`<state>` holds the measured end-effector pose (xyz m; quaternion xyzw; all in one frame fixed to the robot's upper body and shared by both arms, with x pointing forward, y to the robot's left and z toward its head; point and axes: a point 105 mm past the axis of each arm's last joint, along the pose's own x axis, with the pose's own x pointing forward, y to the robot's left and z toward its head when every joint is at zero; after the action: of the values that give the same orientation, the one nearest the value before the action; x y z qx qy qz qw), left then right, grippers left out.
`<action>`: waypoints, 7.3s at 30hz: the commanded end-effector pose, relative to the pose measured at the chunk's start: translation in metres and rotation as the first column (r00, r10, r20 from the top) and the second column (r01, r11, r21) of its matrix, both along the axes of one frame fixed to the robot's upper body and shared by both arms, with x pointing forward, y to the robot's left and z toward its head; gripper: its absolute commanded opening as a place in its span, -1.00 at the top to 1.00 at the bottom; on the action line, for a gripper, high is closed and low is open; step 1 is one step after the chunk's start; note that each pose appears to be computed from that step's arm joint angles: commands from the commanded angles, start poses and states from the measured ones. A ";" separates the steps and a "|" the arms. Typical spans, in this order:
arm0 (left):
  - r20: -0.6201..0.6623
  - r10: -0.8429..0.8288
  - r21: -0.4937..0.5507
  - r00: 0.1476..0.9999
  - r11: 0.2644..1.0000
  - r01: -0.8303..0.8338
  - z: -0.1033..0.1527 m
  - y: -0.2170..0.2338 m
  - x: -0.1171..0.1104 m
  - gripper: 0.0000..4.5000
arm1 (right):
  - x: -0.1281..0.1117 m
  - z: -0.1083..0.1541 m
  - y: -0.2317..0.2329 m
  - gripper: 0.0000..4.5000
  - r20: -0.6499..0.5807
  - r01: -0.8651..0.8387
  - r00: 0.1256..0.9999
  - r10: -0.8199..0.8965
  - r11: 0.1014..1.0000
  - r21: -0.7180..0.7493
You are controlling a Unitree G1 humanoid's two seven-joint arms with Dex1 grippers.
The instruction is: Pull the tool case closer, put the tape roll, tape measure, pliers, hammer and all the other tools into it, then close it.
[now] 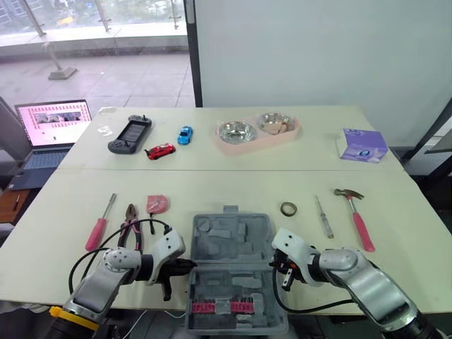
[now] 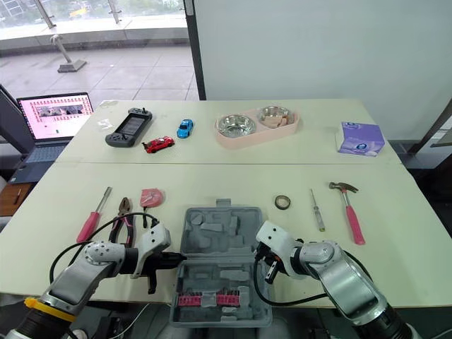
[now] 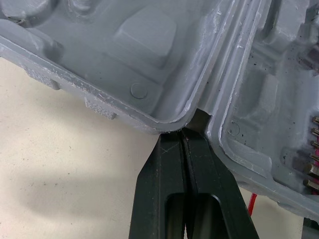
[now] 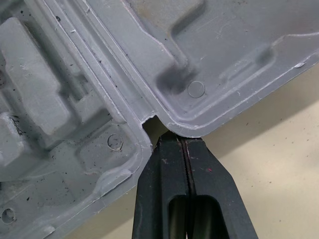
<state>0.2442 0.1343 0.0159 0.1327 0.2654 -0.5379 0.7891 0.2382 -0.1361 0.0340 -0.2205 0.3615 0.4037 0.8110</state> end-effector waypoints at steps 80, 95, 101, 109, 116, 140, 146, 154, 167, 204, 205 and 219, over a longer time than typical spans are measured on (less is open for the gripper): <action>0.265 0.097 -0.246 0.959 0.969 -0.030 0.105 0.068 -0.041 -0.97 | 0.055 0.067 -0.039 -1.00 0.242 0.245 0.913 -0.329 0.915 0.321; 0.291 0.048 -0.297 0.955 0.954 0.042 0.117 0.045 -0.040 -0.97 | 0.103 0.041 -0.036 -1.00 0.230 0.262 0.925 -0.302 0.946 0.189; 0.287 0.067 -0.304 0.956 0.952 0.025 0.116 0.044 -0.041 -0.97 | 0.110 0.038 -0.032 -1.00 0.262 0.222 0.931 -0.254 0.964 0.146; 0.283 0.084 -0.302 0.955 0.953 0.006 0.115 0.045 -0.044 -0.97 | 0.115 0.044 -0.033 -1.00 0.301 0.190 0.929 -0.217 0.975 0.115; 0.283 0.093 -0.301 0.955 0.954 -0.004 0.114 0.045 -0.044 -0.97 | 0.114 0.064 -0.024 -1.00 0.327 0.073 0.941 -0.089 0.996 0.059; 0.249 0.128 -0.322 0.960 0.946 -0.042 0.109 0.037 -0.051 -1.00 | 0.138 0.037 -0.021 0.98 0.264 -0.077 0.960 0.094 0.994 -0.071; 0.241 0.128 -0.320 0.962 0.946 -0.046 0.108 0.037 -0.051 -1.00 | 0.139 0.059 -0.020 0.98 0.323 -0.120 0.935 0.147 0.988 -0.102; 0.233 0.117 -0.310 0.965 0.950 -0.040 0.106 0.036 -0.048 -1.00 | 0.121 0.071 -0.028 0.98 0.245 -0.221 0.933 0.264 0.957 -0.189; 0.224 0.115 -0.306 0.968 0.951 -0.042 0.101 0.034 -0.048 -1.00 | 0.098 0.019 -0.049 0.98 0.050 -0.245 0.960 0.275 0.913 -0.327; 0.215 0.194 -0.312 0.957 0.942 -0.121 0.100 0.051 -0.042 -1.00 | 0.105 0.106 0.000 0.96 0.310 -0.255 0.902 0.301 0.950 -0.179; 0.217 0.210 -0.313 0.953 0.940 -0.136 0.100 0.056 -0.041 -1.00 | 0.102 0.116 0.015 0.96 0.312 -0.302 0.889 0.336 0.941 -0.152; 0.230 0.301 -0.297 0.926 0.927 -0.227 0.097 0.084 -0.042 -1.00 | 0.062 0.093 0.173 0.96 0.223 -0.693 0.667 0.711 0.702 -0.163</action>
<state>0.2022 0.2159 0.1050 0.0507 0.1121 -0.4346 0.8922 0.2931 0.0335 0.1186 -0.4038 0.1667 0.6490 0.6228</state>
